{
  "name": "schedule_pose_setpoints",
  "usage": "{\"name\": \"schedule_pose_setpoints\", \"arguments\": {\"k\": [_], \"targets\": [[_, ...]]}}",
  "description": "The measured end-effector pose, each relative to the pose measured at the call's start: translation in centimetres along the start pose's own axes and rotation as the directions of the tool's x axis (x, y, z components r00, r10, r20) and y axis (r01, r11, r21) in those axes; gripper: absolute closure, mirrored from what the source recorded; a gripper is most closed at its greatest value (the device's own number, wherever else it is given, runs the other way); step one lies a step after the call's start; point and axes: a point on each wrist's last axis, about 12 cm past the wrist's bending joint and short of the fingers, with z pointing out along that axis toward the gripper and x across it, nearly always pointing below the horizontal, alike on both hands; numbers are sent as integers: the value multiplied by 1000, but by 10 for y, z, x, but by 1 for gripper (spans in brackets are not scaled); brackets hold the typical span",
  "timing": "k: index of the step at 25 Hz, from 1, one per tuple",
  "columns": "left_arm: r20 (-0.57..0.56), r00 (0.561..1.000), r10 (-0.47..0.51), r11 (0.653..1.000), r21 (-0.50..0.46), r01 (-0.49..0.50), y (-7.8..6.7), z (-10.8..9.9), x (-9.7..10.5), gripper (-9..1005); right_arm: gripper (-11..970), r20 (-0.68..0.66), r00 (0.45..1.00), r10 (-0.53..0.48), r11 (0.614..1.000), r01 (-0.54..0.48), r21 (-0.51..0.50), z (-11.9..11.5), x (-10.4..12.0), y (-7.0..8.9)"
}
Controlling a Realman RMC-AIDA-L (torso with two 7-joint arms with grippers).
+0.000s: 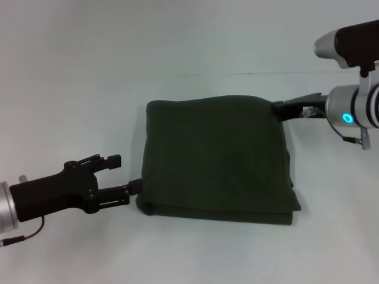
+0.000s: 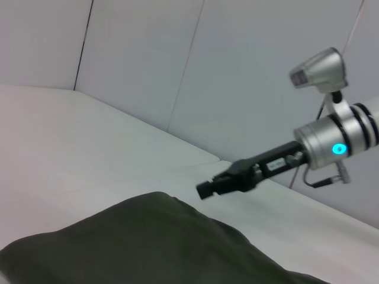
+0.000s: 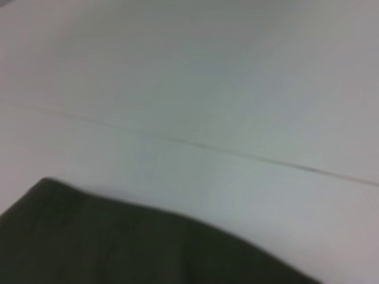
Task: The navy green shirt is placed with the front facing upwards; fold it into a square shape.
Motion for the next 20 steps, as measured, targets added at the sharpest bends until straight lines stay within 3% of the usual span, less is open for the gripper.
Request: {"name": "schedule_pose_setpoints", "arguments": {"k": [10, 20], "targets": [[7, 1000, -2, 1000, -13, 2, 1, -2, 1, 119, 936, -90, 993, -70, 973, 49, -223, -9, 14, 23], [9, 1000, 4, 1000, -8, -4, 1, 0, -1, 119, 933, -165, 983, -78, 964, 32, -265, -7, 30, 26]]}}
